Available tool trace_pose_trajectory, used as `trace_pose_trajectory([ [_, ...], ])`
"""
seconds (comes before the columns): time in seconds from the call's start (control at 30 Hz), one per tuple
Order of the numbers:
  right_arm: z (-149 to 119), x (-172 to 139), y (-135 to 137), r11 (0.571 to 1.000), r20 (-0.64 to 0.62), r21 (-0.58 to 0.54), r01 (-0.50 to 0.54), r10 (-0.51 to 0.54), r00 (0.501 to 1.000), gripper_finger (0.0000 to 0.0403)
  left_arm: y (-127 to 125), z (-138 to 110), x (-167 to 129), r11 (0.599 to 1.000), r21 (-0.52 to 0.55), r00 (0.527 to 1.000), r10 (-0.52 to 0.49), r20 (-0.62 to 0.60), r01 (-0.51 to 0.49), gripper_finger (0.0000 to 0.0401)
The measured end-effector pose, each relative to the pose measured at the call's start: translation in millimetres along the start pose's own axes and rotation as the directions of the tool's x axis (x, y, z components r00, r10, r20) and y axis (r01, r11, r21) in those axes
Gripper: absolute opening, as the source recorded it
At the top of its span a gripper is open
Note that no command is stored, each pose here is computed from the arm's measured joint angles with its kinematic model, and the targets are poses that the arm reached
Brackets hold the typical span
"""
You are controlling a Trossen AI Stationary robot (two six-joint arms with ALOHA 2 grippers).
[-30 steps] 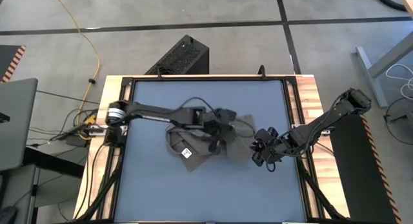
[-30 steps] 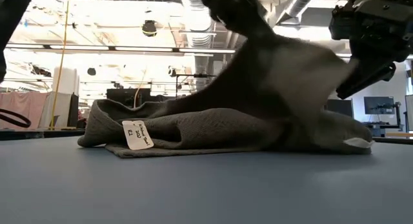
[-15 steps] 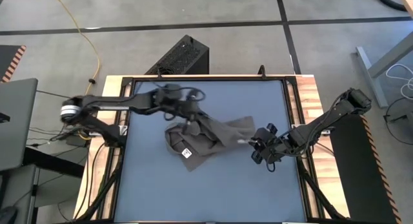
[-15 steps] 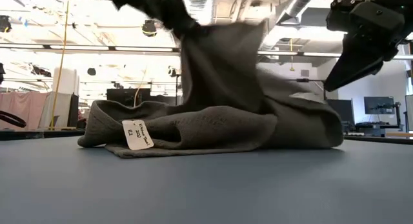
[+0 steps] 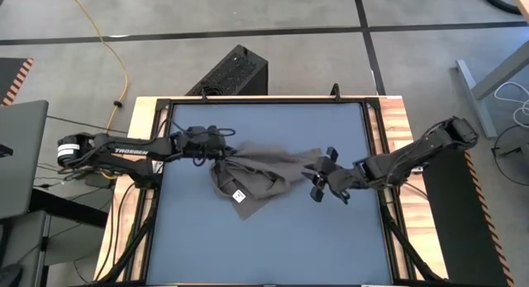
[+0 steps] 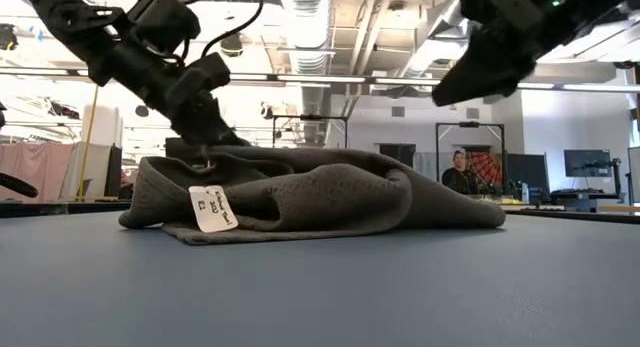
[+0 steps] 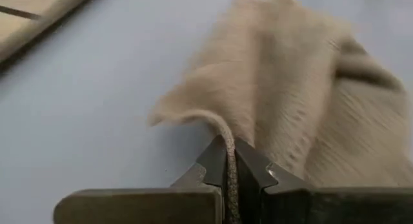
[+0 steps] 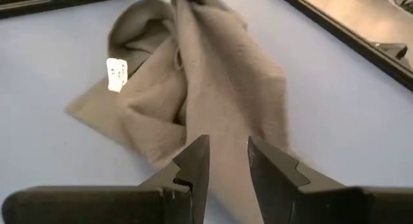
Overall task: Roll towel into tight, uniform cylinder
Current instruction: Fold the gray towel
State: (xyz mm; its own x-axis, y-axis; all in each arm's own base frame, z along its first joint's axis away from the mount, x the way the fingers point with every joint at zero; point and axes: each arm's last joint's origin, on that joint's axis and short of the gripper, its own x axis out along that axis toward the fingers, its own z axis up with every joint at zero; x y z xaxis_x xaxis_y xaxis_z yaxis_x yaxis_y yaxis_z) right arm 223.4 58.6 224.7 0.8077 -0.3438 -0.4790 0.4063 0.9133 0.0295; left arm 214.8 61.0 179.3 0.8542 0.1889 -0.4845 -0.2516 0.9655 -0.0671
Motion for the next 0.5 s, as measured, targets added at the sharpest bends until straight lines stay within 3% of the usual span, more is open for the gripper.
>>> trace_pose_trajectory([
  [0.13, -5, 19, 1, 0.999, -0.026, -0.006, 0.036, -0.036, 0.999, 0.0132, -11, -10, 1, 0.983, 0.027, 0.978, -0.178, -0.106, 0.181, 0.0031],
  [0.27, -14, 46, 1, 0.997, -0.049, 0.0, 0.076, -0.076, 0.996, 0.0134, -27, -19, 0, 0.936, 0.018, 0.92, -0.342, -0.191, 0.352, 0.0065],
  [0.37, -20, 69, 1, 0.998, -0.056, -0.006, 0.065, -0.066, 0.996, 0.0137, -40, -26, 3, 0.896, -0.002, 0.869, -0.43, -0.245, 0.443, 0.0079],
  [0.5, -30, 99, 1, 1.0, -0.066, -0.015, -0.01, 0.009, 0.998, 0.0138, -52, -40, 12, 0.868, -0.043, 0.813, -0.479, -0.331, 0.494, 0.0082],
])
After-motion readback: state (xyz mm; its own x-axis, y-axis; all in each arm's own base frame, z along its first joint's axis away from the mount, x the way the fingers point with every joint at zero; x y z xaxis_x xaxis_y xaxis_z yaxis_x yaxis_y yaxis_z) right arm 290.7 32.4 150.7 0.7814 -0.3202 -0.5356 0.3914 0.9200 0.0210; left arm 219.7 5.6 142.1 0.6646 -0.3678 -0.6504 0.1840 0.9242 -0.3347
